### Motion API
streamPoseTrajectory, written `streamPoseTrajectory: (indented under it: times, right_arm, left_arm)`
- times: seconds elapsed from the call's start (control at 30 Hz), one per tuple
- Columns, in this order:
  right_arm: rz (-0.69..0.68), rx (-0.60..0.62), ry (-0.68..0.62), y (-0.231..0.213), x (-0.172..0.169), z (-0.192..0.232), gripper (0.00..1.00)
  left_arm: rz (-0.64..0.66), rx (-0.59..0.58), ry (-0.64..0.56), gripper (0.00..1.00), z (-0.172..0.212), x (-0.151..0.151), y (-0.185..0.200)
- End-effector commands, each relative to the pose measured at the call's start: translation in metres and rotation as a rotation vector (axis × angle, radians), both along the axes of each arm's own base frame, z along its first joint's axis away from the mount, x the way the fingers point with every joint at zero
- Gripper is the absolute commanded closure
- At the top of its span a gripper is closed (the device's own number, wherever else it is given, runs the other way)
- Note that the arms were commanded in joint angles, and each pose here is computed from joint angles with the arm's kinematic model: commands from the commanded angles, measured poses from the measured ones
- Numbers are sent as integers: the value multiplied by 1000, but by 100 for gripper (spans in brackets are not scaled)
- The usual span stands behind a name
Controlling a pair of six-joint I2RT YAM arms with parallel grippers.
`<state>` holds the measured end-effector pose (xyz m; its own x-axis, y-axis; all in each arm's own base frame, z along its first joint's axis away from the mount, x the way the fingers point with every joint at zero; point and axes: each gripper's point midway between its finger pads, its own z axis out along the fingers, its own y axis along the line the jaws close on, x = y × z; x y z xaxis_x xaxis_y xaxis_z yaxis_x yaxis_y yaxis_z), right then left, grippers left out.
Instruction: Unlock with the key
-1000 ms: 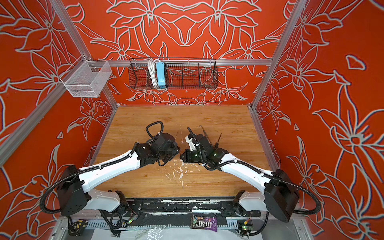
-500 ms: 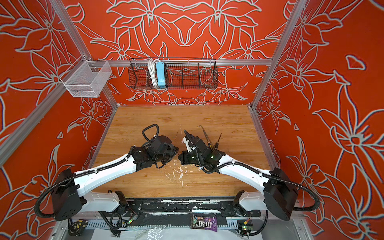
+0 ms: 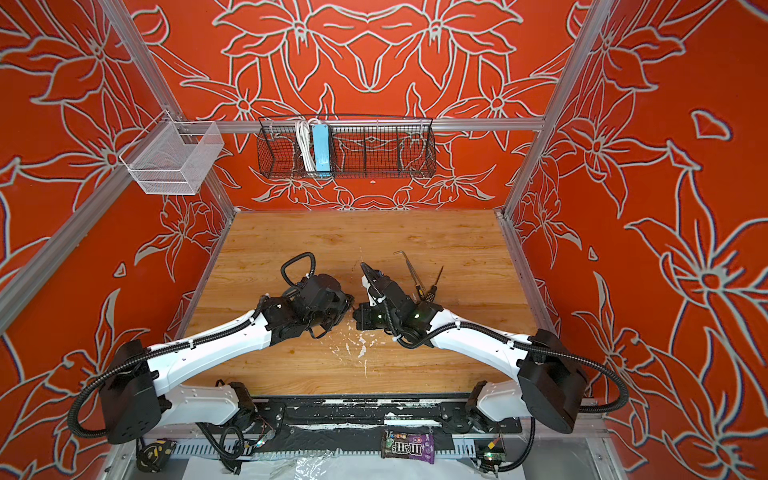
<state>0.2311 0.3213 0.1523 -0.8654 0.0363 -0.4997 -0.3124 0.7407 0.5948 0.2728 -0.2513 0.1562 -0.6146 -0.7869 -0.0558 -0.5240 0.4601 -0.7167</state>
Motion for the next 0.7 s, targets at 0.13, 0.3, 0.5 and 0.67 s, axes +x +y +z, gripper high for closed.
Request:
streamPoseTrajectory:
  times: [0.13,0.3,0.5,0.67]
  right_arm:
    - [-130,-10,-184,-6,33,40,100]
    - [-58,-10,-263,-6,27,61,100]
    - [66,3,-206,9,11,59,100]
    - [74,21,-131,5,7,56,100]
  left_arm:
    - [-84,-73,4,100,19,-16,-20]
    - [-54,-7,24,100,9,-18,-7]
    - [-54,8,8,100,13,-16,-5]
    - [-15,57,-10,100,16,-17,11]
